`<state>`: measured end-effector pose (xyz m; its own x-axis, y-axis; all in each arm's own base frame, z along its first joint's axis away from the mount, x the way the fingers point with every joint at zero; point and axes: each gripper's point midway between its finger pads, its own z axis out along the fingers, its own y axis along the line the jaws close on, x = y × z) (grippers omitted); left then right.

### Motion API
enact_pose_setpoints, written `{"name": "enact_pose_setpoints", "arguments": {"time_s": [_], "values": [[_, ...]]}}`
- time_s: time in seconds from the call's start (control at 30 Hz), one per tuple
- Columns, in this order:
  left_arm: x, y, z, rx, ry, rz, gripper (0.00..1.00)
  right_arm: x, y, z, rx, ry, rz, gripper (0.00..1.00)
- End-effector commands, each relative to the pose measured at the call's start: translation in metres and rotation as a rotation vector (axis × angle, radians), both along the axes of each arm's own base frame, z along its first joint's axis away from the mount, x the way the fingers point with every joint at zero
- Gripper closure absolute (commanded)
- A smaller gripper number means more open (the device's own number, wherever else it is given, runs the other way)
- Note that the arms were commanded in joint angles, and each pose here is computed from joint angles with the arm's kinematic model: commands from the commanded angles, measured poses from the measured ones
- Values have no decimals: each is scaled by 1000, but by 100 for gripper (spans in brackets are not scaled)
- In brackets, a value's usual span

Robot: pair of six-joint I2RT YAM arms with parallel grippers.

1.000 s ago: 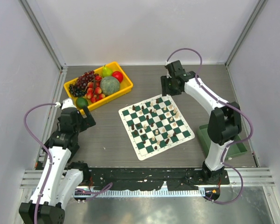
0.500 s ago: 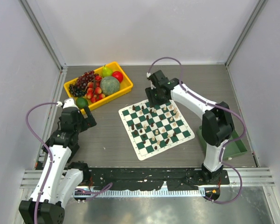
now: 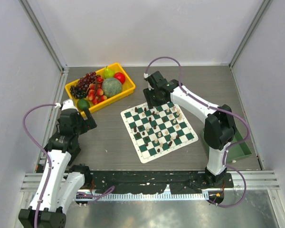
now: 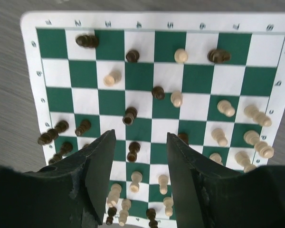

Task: Set up the chess pieces on the board

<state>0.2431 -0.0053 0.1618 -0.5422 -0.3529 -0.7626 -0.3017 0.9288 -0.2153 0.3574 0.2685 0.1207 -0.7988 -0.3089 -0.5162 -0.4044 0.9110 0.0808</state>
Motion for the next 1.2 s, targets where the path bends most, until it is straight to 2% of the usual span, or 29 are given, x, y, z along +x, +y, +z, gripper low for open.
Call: {"name": "enact_pose_setpoints", "arguments": {"time_s": [0.0,0.17,0.37,0.7,0.93,1.17], "values": [[-7,15,27,56,-63,44,1,25,12,35,31,-93,5,48],[-10,18,25,64,-88,56,1,-1,24,28,91,-14,52,51],[-6,13,23,44,-79,41,1,-25,25,12,98,6,63,51],[-9,18,27,66,-77,57,1,-2,49,17,121,-10,81,50],[-11,20,25,72,-81,69,1,9,68,2,107,19,87,48],[-10,20,23,69,-73,70,1,14,69,-20,61,42,59,51]]}}
